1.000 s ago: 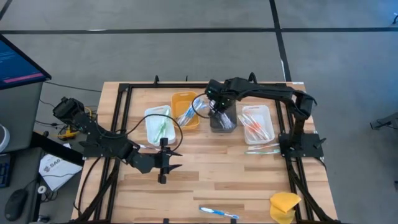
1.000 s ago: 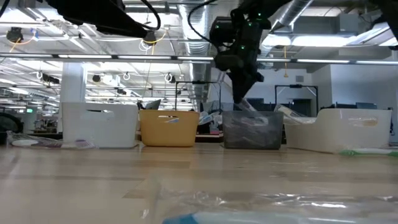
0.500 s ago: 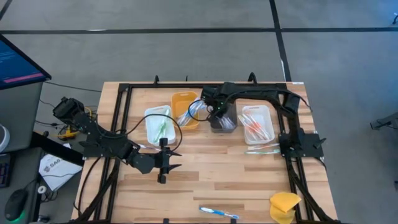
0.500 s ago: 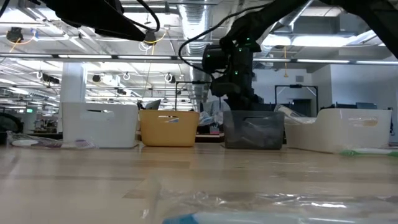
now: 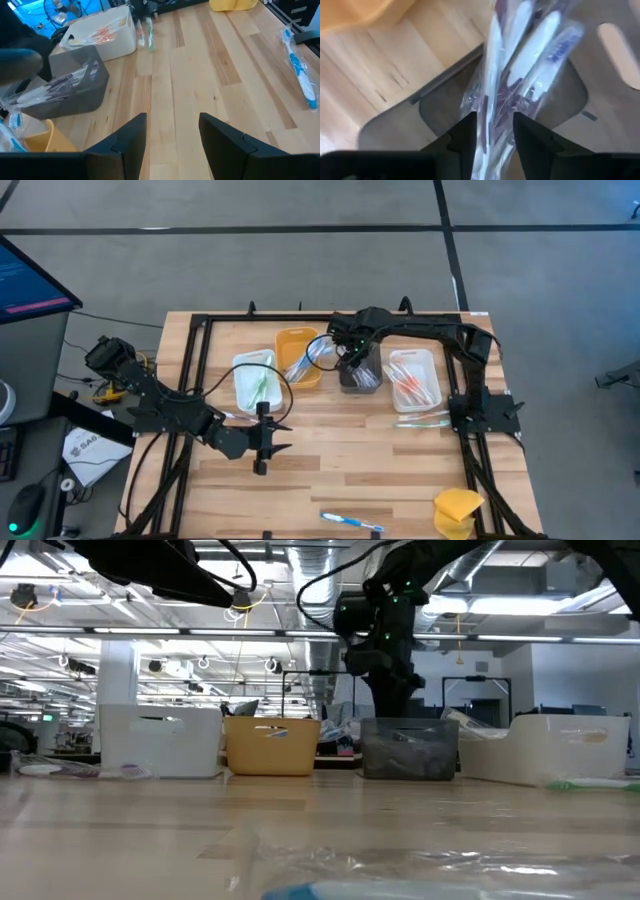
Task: Pick & Place Toothbrushes
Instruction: Put the bottom purple toothbrush into the black transparent bin, then put the purple toothbrush into the black transparent bin
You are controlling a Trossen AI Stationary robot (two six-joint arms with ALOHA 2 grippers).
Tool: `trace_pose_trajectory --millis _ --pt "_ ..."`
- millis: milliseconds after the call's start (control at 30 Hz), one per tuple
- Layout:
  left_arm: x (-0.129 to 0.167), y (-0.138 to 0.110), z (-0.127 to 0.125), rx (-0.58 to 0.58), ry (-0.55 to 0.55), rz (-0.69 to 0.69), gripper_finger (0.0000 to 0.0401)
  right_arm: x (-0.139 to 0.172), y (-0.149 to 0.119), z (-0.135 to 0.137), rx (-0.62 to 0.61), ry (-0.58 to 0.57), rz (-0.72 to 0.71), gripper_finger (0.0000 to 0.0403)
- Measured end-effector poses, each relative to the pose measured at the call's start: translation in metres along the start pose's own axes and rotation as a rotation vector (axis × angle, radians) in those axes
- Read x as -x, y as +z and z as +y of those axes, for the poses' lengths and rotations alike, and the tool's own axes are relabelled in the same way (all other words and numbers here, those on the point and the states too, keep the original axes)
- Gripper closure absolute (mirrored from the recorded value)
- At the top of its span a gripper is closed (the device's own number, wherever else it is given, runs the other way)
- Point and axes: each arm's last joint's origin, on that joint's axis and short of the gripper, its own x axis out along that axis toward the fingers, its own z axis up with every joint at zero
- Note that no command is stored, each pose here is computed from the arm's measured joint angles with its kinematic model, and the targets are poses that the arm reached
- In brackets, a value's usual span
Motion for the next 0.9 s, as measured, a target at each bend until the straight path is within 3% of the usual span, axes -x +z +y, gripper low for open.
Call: trace_pose_trajectory --millis 233,333,567,733,900 --pt "0.006 -0.004 0.0 0.022 -0.01 0.037 0.023 0.025 -0.017 0.009 -0.01 -0.004 0.034 0.0253" --pt "0.016 -0.012 0.001 0.023 -0.016 0.125 0.023 0.034 -0.027 0.025 0.01 -0.003 0.048 0.0254" --pt "0.043 -0.03 0.009 0.11 -0.041 0.316 0.023 0.055 -0.058 0.084 0.189 0.043 -0.004 0.0262" --pt "0.055 -0.048 0.015 0.022 -0.035 0.505 0.0235 0.066 -0.088 0.133 0.346 0.096 -0.053 0.0266" --pt "0.062 -0.061 0.025 0.04 0.021 0.67 0.024 0.072 -0.119 0.179 0.5 0.171 -0.121 0.0265"
